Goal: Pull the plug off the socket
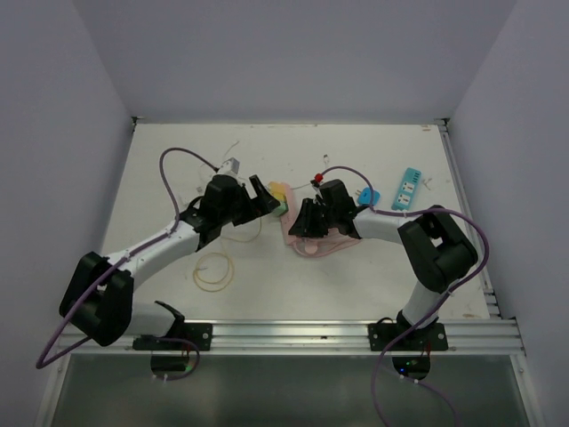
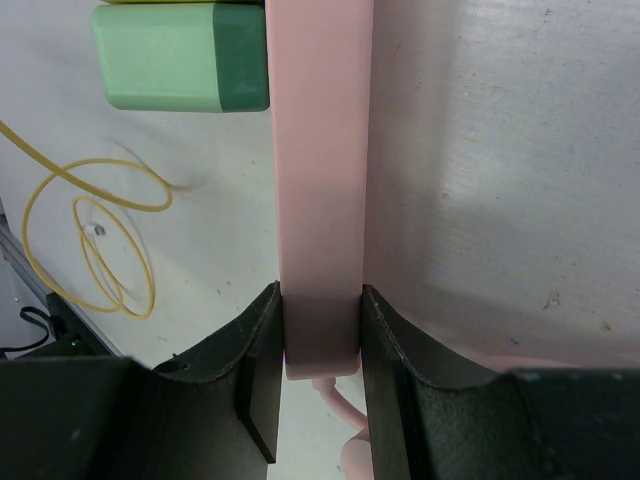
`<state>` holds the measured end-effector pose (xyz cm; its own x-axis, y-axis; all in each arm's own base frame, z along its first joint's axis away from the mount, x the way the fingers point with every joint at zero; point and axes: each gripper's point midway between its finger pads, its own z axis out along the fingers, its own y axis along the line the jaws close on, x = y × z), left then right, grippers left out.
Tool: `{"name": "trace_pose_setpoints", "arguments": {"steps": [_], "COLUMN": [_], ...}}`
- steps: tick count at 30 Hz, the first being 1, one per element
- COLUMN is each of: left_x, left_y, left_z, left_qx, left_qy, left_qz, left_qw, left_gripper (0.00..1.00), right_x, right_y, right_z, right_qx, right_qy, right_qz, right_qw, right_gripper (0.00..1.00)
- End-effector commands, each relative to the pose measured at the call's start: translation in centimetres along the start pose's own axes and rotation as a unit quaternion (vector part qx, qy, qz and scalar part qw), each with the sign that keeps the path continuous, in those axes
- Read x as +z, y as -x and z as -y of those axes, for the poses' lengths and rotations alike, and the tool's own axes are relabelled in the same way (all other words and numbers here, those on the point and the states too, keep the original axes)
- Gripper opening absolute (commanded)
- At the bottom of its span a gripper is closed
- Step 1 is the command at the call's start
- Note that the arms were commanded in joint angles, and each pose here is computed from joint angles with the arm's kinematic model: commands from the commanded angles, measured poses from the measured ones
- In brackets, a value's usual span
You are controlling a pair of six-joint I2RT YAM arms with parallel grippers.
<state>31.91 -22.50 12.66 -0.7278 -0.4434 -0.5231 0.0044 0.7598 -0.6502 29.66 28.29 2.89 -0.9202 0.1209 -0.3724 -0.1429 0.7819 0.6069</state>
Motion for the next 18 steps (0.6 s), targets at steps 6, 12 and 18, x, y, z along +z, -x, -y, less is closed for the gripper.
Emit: {"name": "trace_pose_setpoints", "arguments": {"steps": [6, 12, 18], "left_x": [-0.3, 3.0, 5.3], "left_y": [1.5, -0.9, -1.4], "left_z": [7.2, 6.0, 4.3], "left_qx": [0.012, 0.009, 0.004], "left_qy": [-0.022, -0.001, 0.033], "left_qz": [0.083, 0.040, 0.033], "left_qw": [0.996, 0.999, 0.999], "left_gripper": [0.90, 0.89, 0.88], "right_x": [-0.8, -0.8, -0.9], "right_y": [-7.4, -7.5, -7.5], "right_z": [10.2, 10.2, 10.3], "right_qx": [0.007, 0.006, 0.005], "right_qy": [-0.176, -0.176, -0.176], "right_qz": [-0.110, -0.112, -0.111], "right_qw": [0.978, 0.978, 0.978], "right_gripper": [0.00, 0.00, 0.00]}}
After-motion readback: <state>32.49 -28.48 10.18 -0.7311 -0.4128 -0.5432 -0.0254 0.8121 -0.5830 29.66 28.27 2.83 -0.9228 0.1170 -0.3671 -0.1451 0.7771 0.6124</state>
